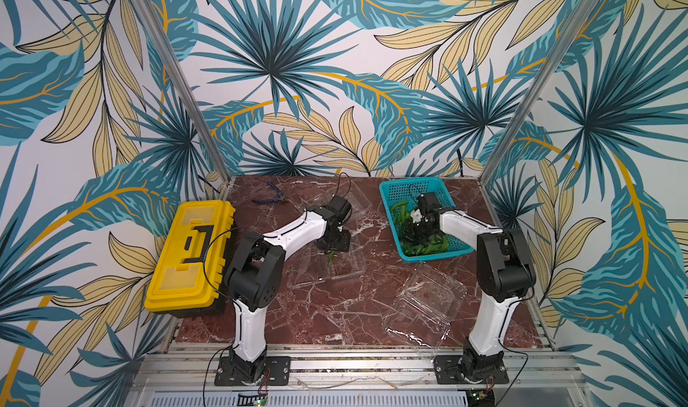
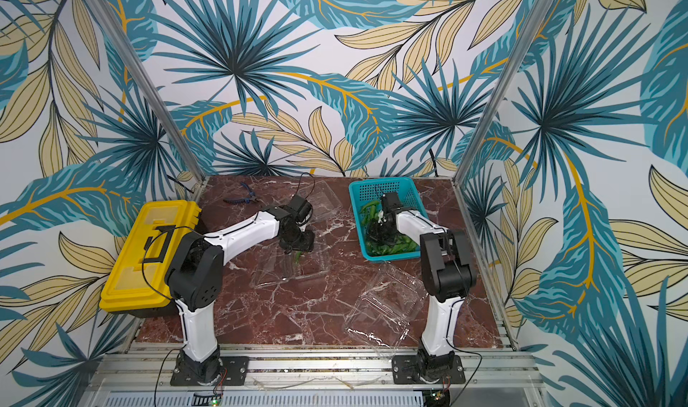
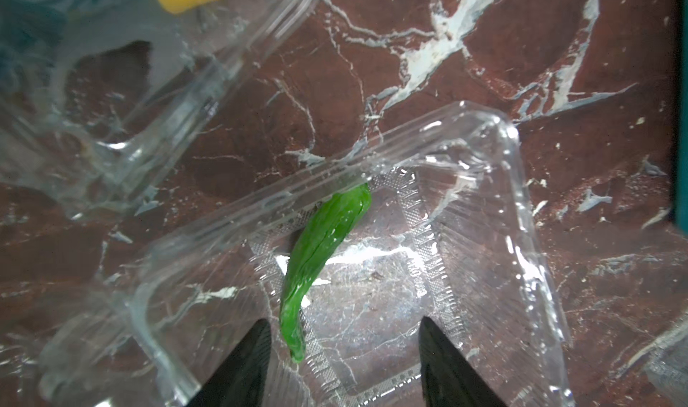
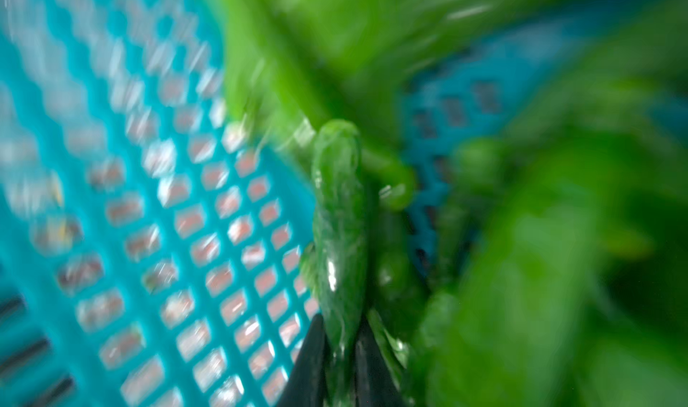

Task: Take small green peppers out of containers
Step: Move the basket to the center of the board.

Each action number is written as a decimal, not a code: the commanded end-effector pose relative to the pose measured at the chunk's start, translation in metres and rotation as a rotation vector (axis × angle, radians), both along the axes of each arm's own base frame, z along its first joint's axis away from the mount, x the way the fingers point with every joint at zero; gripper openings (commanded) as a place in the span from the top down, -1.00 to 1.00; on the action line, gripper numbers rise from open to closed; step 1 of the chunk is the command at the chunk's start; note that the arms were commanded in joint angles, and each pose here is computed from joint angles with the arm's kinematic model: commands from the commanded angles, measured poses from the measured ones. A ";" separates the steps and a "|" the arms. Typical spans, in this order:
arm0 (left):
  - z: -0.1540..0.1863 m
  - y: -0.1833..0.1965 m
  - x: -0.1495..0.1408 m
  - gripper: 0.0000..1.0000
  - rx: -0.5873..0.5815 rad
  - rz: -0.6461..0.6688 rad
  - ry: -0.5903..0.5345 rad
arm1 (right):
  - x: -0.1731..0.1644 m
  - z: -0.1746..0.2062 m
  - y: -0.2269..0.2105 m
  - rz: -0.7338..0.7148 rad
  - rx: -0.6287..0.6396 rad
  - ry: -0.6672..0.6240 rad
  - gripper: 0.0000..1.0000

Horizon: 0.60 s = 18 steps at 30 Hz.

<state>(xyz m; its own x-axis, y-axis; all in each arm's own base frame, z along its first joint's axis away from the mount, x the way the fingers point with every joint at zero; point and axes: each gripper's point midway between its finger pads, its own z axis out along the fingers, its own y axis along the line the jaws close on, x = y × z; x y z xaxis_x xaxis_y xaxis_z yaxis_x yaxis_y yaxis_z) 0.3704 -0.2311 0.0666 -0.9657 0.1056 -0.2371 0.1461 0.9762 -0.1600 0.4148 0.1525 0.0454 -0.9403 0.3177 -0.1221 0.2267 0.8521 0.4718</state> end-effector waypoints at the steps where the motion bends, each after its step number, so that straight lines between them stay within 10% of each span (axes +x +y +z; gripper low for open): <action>1: 0.009 -0.003 0.006 -0.28 0.020 -0.009 -0.020 | -0.017 -0.004 0.040 0.068 0.074 0.047 0.68; 8: -0.002 -0.001 0.007 -0.28 0.065 -0.021 -0.002 | -0.030 0.005 0.076 0.134 0.125 0.046 0.52; 12: -0.007 0.002 0.008 -0.27 0.099 -0.020 0.004 | -0.026 0.019 0.070 0.122 0.076 -0.003 -0.09; 18: -0.009 0.005 0.008 -0.17 0.127 -0.017 0.005 | -0.012 0.056 0.054 0.088 -0.003 -0.136 -0.18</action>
<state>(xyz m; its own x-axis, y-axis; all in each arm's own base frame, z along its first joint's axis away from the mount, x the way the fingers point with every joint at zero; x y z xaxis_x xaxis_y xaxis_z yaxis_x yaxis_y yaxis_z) 0.3723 -0.2241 0.0498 -0.9709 0.1348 -0.1977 0.1491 0.9871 -0.0590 0.3935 0.2139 0.0696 -0.9633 0.2246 -0.1469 0.1205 0.8510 0.5111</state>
